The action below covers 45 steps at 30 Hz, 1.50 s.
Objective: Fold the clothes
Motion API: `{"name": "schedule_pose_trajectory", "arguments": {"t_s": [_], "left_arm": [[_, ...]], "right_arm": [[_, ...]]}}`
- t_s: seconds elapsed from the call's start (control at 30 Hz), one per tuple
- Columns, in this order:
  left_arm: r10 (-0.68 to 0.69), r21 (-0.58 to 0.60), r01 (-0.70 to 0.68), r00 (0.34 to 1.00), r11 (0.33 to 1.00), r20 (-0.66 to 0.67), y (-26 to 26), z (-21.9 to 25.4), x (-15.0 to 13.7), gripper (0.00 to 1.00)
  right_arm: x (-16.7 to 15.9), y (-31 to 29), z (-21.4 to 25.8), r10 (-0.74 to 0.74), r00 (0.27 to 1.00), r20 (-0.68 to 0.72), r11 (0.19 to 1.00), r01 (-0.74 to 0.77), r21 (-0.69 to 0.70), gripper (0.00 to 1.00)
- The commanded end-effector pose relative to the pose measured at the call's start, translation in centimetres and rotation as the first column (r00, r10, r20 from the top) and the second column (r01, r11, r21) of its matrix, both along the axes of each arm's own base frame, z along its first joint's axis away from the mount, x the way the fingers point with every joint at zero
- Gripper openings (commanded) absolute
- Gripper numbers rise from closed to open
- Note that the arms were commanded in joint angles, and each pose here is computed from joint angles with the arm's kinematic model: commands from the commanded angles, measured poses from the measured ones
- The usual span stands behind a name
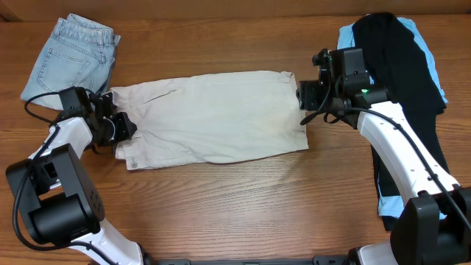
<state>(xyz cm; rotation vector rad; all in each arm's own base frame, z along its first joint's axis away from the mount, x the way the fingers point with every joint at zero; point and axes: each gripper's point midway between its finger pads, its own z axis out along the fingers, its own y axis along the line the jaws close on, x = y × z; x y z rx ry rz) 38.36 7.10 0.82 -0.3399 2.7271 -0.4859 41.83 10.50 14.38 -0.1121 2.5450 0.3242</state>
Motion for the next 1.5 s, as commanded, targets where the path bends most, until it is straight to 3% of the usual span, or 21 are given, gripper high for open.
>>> {"name": "schedule_pose_trajectory", "arguments": {"t_s": [0.0,0.07,0.1,0.3,0.47,0.73,1.1,1.47], "left_arm": [[-0.011,-0.004,0.011,1.0,1.0,-0.024,-0.7,2.3,0.0,0.04],[-0.009,0.032,0.01,1.0,0.999,-0.007,-0.2,5.3,0.4,0.04],[-0.024,0.048,0.024,1.0,0.999,0.011,-0.1,6.9,0.6,0.04],[-0.077,0.174,0.062,0.994,0.983,0.082,0.0,15.0,1.0,0.04],[-0.144,0.228,0.123,0.986,0.966,0.081,-1.5,18.0,0.9,0.04],[-0.269,0.279,0.233,0.958,0.931,0.1,-6.4,18.8,2.0,0.04],[-0.425,0.312,0.355,0.884,0.881,0.193,-18.4,19.0,4.2,0.04],[-0.478,0.255,0.424,0.854,0.869,0.208,-28.0,14.0,5.9,0.04]], "right_arm": [[0.9,1.1,1.1,0.004,0.999,0.037,0.998,-0.006,0.055,0.2],[1.1,1.7,0.3,0.019,1.0,0.023,0.996,-0.021,0.082,0.06],[1.2,2.1,-0.2,0.032,0.999,0.011,0.995,-0.033,0.098,0.04],[1.7,3.4,-5.2,0.056,0.994,-0.095,0.986,-0.041,0.159,0.04],[1.7,4.4,-8.3,0.09,0.984,-0.156,0.977,-0.057,0.204,0.04],[0.6,6.2,-11.5,0.141,0.962,-0.232,0.969,-0.086,0.232,0.04],[0.7,6.6,-11.4,0.133,0.964,-0.231,0.968,-0.076,0.24,0.04],[0.6,6.6,-11.5,0.132,0.963,-0.234,0.968,-0.075,0.239,0.04]]}}
